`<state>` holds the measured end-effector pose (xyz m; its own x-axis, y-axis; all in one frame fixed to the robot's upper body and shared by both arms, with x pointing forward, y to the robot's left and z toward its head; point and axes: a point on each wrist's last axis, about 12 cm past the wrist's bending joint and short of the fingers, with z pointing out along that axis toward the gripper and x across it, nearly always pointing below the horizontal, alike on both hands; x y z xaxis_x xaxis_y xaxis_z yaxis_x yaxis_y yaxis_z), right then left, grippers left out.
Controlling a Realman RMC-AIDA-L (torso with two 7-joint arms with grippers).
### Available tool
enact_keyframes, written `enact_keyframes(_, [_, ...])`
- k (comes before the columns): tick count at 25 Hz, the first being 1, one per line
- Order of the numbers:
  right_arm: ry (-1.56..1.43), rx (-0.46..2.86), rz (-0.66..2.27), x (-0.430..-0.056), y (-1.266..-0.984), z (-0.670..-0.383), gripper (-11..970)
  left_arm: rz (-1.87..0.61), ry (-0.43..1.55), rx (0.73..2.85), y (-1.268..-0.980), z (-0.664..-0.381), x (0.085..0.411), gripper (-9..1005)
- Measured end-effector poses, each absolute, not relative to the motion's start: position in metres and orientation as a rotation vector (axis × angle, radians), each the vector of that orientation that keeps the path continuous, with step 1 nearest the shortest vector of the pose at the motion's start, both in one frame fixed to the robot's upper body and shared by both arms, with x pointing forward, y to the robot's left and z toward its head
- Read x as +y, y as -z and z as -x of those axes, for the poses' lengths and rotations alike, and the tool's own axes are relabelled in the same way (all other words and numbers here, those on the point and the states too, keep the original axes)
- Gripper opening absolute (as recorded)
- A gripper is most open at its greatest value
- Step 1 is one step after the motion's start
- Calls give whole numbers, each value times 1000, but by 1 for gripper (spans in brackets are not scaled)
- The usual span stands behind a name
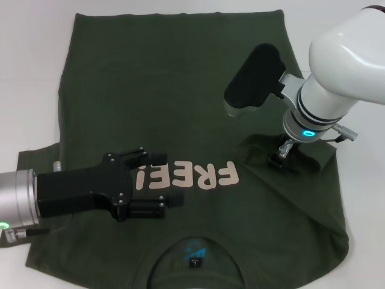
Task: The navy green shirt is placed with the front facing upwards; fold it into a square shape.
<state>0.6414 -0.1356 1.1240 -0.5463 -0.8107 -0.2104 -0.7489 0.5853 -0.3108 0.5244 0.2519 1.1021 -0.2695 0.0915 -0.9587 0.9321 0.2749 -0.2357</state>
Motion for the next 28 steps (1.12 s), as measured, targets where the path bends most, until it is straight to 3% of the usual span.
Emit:
enact_keyframes(10, [267, 2490, 1265, -137, -1123, -642, 392, -964, 1124, 1608, -1102, -524, 252, 832])
enact_keyframes(21, [268, 2497, 1270, -138, -1122, -641, 10, -962, 1121, 1610, -1102, -524, 252, 831])
enact_keyframes(28, [260, 2506, 1293, -139, -1134, -640, 9, -959, 1121, 1613, -1101, -524, 253, 830])
